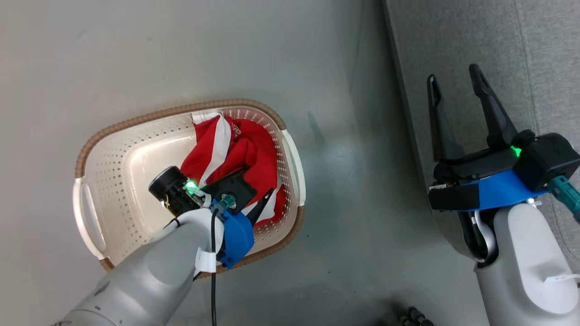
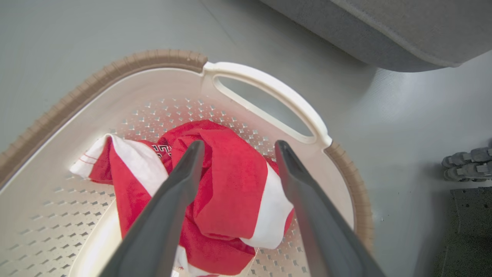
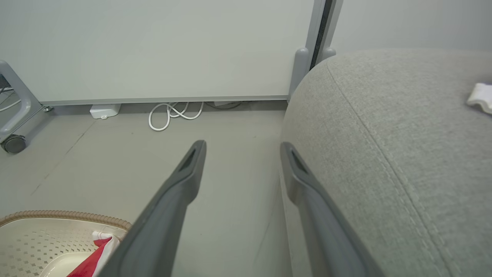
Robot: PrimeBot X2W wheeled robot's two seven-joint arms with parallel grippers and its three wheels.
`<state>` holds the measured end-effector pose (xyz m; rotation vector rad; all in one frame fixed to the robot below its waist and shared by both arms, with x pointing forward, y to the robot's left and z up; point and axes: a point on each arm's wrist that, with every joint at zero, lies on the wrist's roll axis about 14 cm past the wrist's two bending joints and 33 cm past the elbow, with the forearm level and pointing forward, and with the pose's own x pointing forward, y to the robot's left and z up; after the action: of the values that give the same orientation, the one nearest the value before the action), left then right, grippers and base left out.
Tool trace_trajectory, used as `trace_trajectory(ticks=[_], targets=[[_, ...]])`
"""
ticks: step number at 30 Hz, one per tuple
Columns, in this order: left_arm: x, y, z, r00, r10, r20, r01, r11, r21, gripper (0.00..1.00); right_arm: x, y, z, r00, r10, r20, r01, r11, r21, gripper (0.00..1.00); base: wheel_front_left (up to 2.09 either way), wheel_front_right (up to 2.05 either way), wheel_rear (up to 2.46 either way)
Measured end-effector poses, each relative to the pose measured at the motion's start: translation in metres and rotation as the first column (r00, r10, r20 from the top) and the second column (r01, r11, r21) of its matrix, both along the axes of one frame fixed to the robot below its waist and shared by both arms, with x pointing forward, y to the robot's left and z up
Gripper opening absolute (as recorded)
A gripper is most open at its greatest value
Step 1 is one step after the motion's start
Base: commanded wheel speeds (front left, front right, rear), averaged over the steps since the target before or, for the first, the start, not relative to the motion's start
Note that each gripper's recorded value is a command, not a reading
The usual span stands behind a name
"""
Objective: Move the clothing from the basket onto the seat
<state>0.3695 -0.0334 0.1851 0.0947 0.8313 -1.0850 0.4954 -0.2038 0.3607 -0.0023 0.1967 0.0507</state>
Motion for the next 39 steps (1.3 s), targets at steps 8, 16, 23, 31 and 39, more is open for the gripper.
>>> trace_trajectory(ticks=[8, 16, 23, 31, 39], targets=[[0.000, 0.005, -0.029, 0.996, 0.028, -0.085, -0.025, 0.999, 0.026, 1.00, 0.004, -0.002, -0.027, 0.999, 0.007, -0.045, -0.008, 1.000, -0.012, 1.00, 0.00, 0.00, 0.00], [-0.011, 0.010, -0.058, 0.987, 0.019, -0.160, -0.010, 0.998, 0.059, 1.00, 0.006, -0.004, -0.052, 0.996, 0.005, -0.085, -0.007, 1.000, -0.022, 1.00, 0.00, 0.00, 0.00], [-0.028, 0.007, -0.074, 0.974, 0.001, -0.227, 0.014, 0.998, 0.068, 1.00, 0.006, -0.005, -0.071, 0.993, 0.004, -0.117, -0.007, 1.000, -0.026, 1.00, 0.00, 0.00, 0.00], [-0.032, 0.003, -0.075, 0.973, -0.028, -0.228, 0.043, 0.997, 0.061, 0.00, 0.008, -0.004, -0.075, 0.993, 0.008, -0.120, -0.011, 1.000, -0.026, 1.00, 0.00, 0.00, 0.00], [-0.026, -0.004, -0.060, 0.979, -0.024, -0.203, 0.029, 0.999, 0.022, 0.00, 0.011, -0.002, -0.068, 0.995, 0.010, -0.104, -0.012, 1.000, -0.020, 1.00, 0.00, 0.00, 0.00]])
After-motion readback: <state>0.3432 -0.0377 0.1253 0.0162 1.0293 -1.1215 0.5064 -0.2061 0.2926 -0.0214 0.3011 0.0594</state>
